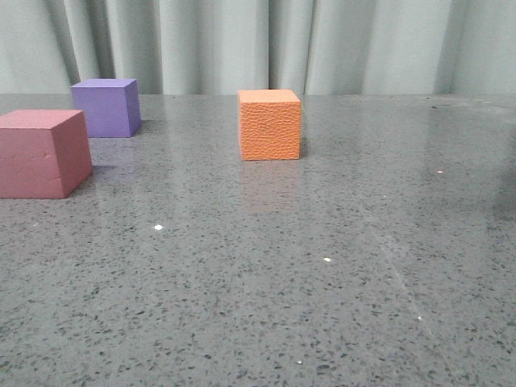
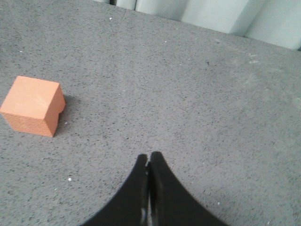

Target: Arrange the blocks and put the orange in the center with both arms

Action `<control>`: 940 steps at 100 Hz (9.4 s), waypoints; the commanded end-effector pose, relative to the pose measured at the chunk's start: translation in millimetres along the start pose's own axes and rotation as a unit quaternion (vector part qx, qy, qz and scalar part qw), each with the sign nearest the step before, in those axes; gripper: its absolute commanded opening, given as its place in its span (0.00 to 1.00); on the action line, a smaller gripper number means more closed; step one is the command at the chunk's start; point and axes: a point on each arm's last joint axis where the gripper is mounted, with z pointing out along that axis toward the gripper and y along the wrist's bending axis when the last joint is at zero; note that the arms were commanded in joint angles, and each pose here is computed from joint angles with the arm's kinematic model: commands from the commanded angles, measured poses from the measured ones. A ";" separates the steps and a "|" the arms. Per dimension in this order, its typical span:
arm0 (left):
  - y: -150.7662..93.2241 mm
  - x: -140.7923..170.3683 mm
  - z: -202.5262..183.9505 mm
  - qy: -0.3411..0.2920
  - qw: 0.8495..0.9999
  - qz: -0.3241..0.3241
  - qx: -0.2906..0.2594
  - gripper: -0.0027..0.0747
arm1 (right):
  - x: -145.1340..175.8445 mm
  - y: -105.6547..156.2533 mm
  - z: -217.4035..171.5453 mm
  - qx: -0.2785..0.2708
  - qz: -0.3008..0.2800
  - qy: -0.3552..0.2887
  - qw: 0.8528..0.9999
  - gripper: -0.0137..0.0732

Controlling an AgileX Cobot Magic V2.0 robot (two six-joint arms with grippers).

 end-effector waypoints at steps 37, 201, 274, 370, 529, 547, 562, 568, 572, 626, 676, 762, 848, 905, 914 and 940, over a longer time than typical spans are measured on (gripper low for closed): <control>-0.8 9.3 -1.5 -0.027 1.000 -0.005 0.003 0.01 | 108.5 -47.1 -9.8 -0.004 0.099 -0.139 0.985 0.08; -0.8 9.3 -1.5 -0.027 1.000 -0.005 0.003 0.01 | 260.4 -39.1 -15.7 0.039 0.114 -0.318 0.940 0.08; 0.3 -45.1 -6.2 -0.061 0.993 -0.102 0.006 0.01 | 260.4 -39.1 -15.7 0.039 0.114 -0.318 0.940 0.08; -6.6 -215.2 115.4 0.236 0.969 -0.060 0.037 0.55 | 260.4 -39.1 -15.7 0.039 0.114 -0.318 0.940 0.08; -254.7 -141.9 290.8 0.346 0.927 -0.094 0.108 0.89 | 260.4 -39.1 -15.7 0.039 0.114 -0.318 0.940 0.08; -261.5 -142.7 288.2 0.341 0.926 -0.105 0.122 0.89 | 260.4 -39.1 -15.7 0.039 0.114 -0.318 0.940 0.08; -269.9 -135.2 286.1 0.344 0.927 -0.094 0.116 0.89 | 260.4 -39.1 -15.7 0.039 0.114 -0.318 0.940 0.08; -273.1 -129.4 286.6 0.351 0.925 -0.096 0.109 0.89 | 260.4 -39.1 -15.7 0.039 0.114 -0.318 0.940 0.08; -273.0 -127.9 286.9 0.352 0.925 -0.097 0.102 0.89 | 260.4 -39.1 -15.7 0.039 0.114 -0.318 0.940 0.08; -278.8 -92.6 299.4 0.380 0.919 -0.086 0.061 0.89 | 260.4 -39.1 -15.7 0.039 0.114 -0.318 0.940 0.08; -286.3 -65.6 305.0 0.405 0.910 -0.072 0.051 0.67 | 260.4 -39.1 -15.7 0.039 0.114 -0.318 0.940 0.08; -205.6 -167.6 265.9 0.293 0.956 0.001 -0.033 0.28 | 260.4 -39.1 -15.7 0.039 0.114 -0.318 0.940 0.08; -103.2 -117.1 265.3 0.311 0.949 -0.045 -0.006 0.28 | 260.4 -39.1 -15.7 0.039 0.114 -0.318 0.940 0.08; -112.1 -66.0 287.7 0.356 0.933 -0.048 0.005 0.28 | 260.4 -39.1 -15.7 0.039 0.114 -0.318 0.940 0.08; -112.7 -59.7 290.1 0.364 0.930 -0.048 0.002 0.28 | 260.4 -39.1 -15.7 0.039 0.114 -0.318 0.940 0.08; -114.9 -43.3 295.3 0.384 0.922 -0.041 -0.003 0.28 | 260.4 -39.1 -15.7 0.039 0.114 -0.318 0.940 0.08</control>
